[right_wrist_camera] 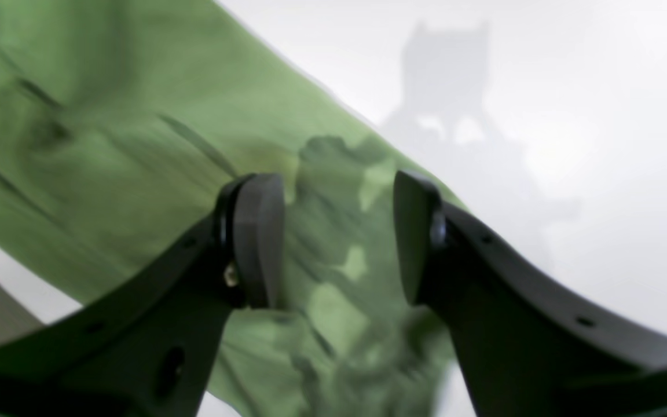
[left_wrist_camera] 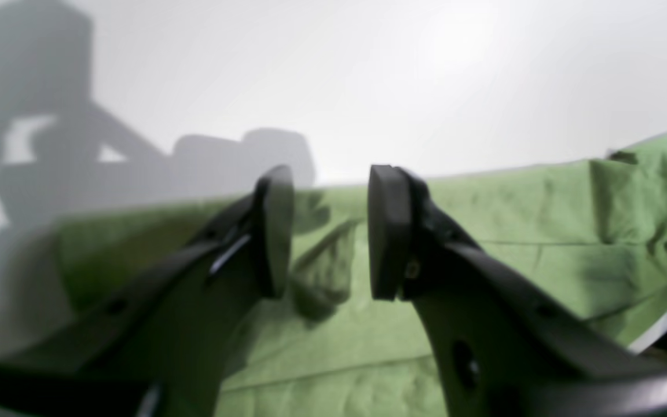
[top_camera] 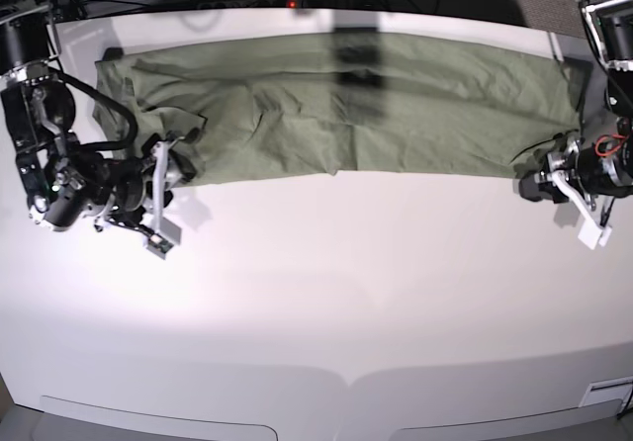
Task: Fold the T-shirt properly
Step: 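Release the flap and reposition the right gripper along the strip, then grasp the strip's end with the left gripper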
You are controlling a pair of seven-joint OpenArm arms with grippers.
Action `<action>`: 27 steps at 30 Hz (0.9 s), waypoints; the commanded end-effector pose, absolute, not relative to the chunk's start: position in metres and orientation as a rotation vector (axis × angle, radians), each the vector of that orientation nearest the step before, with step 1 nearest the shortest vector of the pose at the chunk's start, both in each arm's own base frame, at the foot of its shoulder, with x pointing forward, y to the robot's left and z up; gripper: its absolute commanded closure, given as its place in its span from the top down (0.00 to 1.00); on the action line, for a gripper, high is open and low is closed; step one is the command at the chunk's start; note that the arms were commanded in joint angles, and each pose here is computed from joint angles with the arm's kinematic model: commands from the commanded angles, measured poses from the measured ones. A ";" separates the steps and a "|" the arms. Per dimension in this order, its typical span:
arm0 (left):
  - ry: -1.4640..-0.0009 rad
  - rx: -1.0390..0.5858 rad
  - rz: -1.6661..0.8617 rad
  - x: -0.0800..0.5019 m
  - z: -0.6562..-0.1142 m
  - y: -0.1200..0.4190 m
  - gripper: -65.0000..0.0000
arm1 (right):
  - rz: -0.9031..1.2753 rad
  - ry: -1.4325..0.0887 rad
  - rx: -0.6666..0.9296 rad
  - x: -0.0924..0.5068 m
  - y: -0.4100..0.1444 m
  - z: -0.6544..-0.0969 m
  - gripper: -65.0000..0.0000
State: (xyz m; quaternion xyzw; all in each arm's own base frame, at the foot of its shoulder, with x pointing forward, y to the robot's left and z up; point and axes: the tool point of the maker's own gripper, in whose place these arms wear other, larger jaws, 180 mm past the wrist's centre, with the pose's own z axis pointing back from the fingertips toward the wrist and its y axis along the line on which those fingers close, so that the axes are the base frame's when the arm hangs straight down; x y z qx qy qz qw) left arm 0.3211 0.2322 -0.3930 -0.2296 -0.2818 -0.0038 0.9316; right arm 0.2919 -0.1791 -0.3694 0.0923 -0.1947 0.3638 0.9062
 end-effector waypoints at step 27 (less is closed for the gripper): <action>-0.348 -0.334 -0.059 0.225 -0.457 0.210 0.33 | 0.548 -0.212 0.224 0.240 -0.184 -0.444 0.47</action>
